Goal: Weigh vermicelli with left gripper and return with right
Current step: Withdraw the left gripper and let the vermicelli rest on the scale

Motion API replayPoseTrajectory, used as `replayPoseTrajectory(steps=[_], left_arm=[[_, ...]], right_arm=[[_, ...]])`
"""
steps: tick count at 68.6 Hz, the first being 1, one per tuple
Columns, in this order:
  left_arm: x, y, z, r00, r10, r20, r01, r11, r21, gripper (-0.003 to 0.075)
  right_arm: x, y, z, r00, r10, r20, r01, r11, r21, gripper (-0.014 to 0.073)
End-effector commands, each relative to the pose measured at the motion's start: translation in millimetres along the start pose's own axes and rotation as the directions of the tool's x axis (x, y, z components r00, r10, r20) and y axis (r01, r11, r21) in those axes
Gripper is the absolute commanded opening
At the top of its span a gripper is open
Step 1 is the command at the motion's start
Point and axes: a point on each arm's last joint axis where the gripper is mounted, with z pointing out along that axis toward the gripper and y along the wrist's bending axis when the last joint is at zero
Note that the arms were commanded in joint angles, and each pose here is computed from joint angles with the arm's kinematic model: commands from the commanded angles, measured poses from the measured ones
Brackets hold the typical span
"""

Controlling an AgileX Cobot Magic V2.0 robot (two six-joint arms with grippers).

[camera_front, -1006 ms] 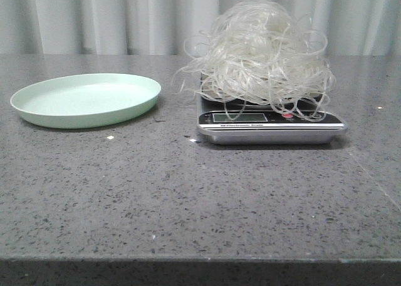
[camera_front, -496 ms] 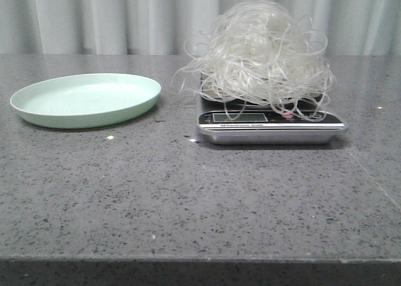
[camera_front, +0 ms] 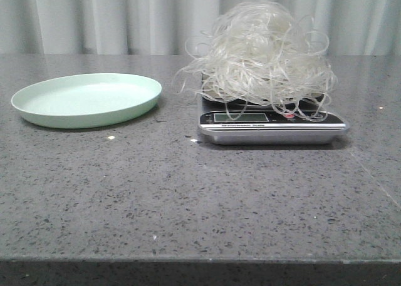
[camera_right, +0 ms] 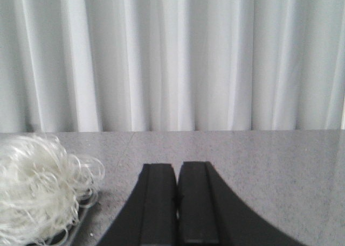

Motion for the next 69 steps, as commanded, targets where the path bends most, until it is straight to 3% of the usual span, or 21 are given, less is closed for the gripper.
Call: replayPoseTrajectory(steps=[1, 21, 38, 57, 69], left_arm=[[-15.3, 0.2, -1.0, 0.995, -0.019, 0.098, 0.02, 1.0, 0.0, 0.0137], [-15.1, 0.2, -0.9, 0.995, -0.019, 0.097, 0.02, 1.0, 0.0, 0.0137], [-13.4, 0.2, -0.6, 0.996, -0.018, 0.084, 0.018, 1.0, 0.0, 0.0137], [-13.1, 0.2, -0.6, 0.997, -0.018, 0.08, 0.018, 1.0, 0.0, 0.0137], [-13.1, 0.2, -0.6, 0.997, -0.018, 0.08, 0.018, 1.0, 0.0, 0.0137]], right_arm=[[-41.7, 3.9, 11.7, 1.0, -0.001, 0.007, 0.001, 1.0, -0.003, 0.0151], [-120.9, 18.1, 66.9, 0.985, 0.016, -0.171, -0.029, 0.997, -0.077, 0.0151], [-141.4, 47.4, 126.1, 0.927, -0.09, -0.363, -0.01, 0.964, -0.265, 0.0168], [-140.8, 90.0, 190.8, 0.858, -0.173, -0.483, -0.04, 0.916, -0.399, 0.048], [-133.0, 114.6, 219.6, 0.803, -0.223, -0.553, -0.067, 0.888, -0.455, 0.0576]])
